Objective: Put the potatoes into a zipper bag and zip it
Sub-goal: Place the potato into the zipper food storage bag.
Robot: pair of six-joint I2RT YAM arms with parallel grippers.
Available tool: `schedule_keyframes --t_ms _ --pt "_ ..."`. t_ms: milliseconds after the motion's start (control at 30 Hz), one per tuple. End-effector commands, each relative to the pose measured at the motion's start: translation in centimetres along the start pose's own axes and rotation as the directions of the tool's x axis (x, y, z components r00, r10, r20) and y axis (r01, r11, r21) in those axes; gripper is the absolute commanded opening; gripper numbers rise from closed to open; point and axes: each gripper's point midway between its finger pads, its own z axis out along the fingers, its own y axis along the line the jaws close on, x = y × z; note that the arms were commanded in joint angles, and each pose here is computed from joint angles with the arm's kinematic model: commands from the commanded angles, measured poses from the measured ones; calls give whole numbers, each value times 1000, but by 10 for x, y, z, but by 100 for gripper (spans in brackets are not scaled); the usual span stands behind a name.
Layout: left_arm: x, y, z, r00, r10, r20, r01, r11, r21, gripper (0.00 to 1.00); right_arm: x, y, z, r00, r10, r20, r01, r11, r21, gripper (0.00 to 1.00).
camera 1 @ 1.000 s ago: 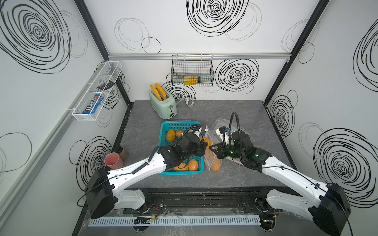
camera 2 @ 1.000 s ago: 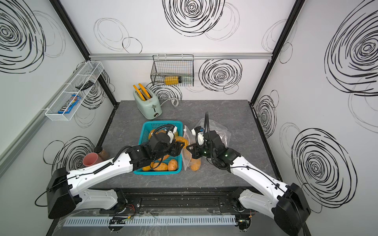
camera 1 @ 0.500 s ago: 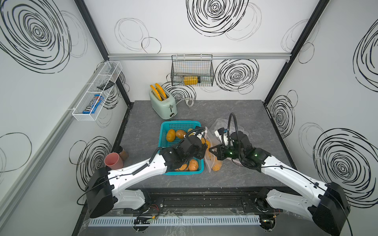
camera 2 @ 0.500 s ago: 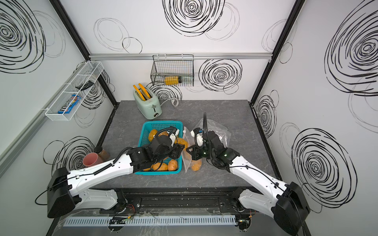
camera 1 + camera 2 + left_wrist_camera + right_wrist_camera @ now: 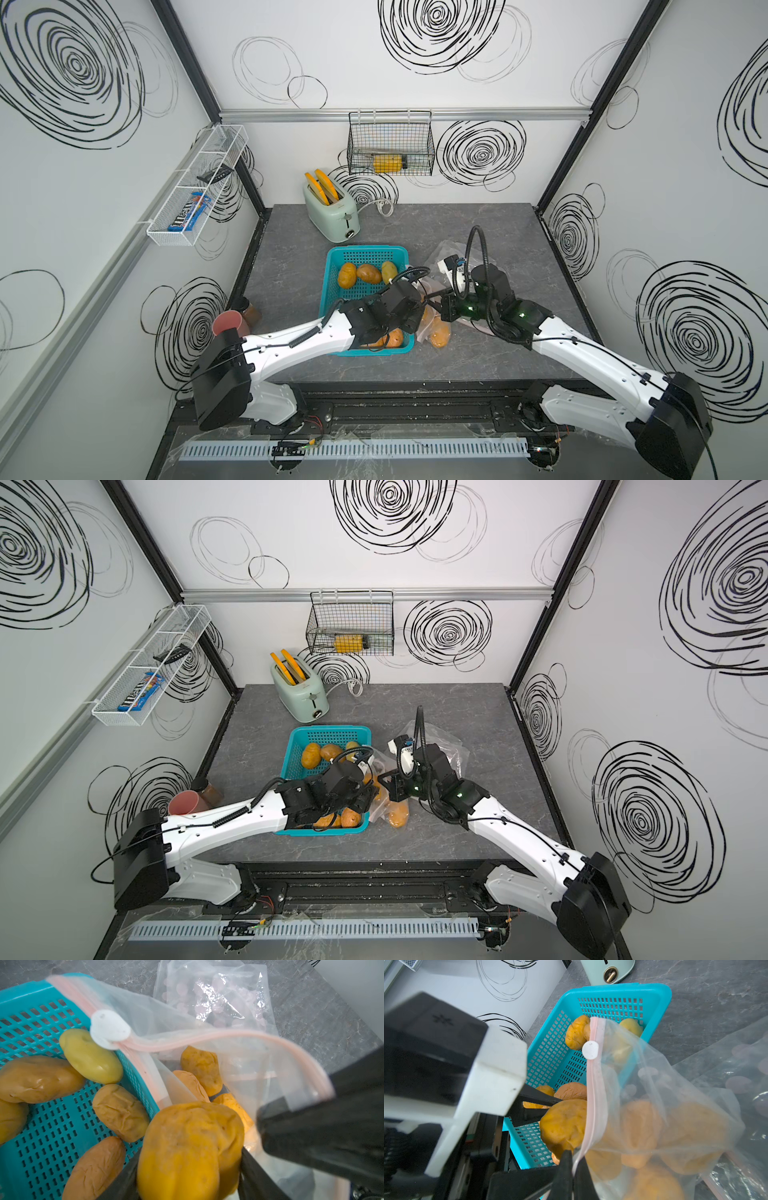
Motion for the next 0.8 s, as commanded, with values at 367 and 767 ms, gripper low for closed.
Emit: schedule_keyframes --t_ms 367,767 --pt "-11 -43 -33 997 13 74 -36 950 310 68 -15 8 -5 997 -13 70 15 1000 -26 0" --pt "-20 -52 -28 994 72 76 -93 942 322 98 -6 5 -4 999 2 53 -1 1000 -27 0"
